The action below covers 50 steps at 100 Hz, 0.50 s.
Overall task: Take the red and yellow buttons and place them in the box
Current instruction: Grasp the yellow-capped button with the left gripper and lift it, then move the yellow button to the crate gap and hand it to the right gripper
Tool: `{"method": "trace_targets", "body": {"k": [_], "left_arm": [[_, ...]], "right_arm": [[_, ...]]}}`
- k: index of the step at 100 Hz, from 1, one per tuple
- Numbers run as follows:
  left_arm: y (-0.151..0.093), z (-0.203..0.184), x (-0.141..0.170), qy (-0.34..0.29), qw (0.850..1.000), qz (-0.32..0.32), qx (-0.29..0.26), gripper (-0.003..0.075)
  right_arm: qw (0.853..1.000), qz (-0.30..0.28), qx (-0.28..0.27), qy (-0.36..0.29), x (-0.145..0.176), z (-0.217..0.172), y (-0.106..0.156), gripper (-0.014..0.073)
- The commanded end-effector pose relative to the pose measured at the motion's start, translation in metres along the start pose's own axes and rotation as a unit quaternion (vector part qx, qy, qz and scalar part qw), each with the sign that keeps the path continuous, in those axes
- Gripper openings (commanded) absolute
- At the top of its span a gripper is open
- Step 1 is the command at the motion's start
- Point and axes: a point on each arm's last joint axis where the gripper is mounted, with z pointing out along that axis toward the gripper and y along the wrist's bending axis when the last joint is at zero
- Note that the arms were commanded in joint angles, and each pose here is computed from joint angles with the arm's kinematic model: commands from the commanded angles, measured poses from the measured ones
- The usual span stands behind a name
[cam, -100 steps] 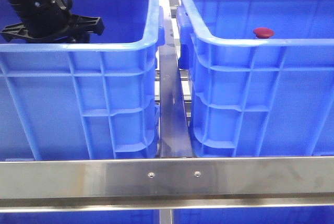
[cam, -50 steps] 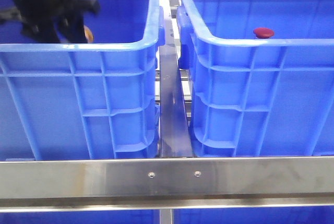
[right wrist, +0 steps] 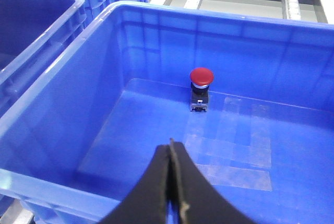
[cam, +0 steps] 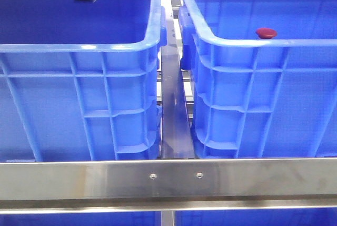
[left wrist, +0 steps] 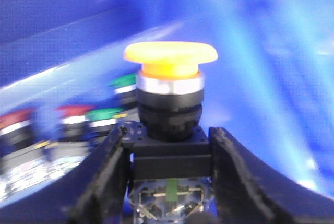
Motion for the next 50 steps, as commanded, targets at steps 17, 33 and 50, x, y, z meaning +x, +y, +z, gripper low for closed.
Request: {"method": "trace_targets", "body": {"k": [17,33,50], "left_arm": [[-0.054,-0.031,-0.005,-0.048,0.993,0.085,0.071,0.0206],[-0.077,-0.033,0.000,-0.047,0.986,0.122,0.102,0.0206],[-0.095,-0.036,0.004,-0.044,0.982,0.134,0.128,0.0206]], "right_arm": [[0.999,-0.004,0.019,-0.036,-0.013,-0.002,-0.004,-0.0038],[0.999,-0.004,0.020,-0.036,-0.013,-0.002,-0.004,-0.0038],[0.999,-0.004,0.020,-0.037,-0.013,-0.002,-0.004,-0.0038]]}}
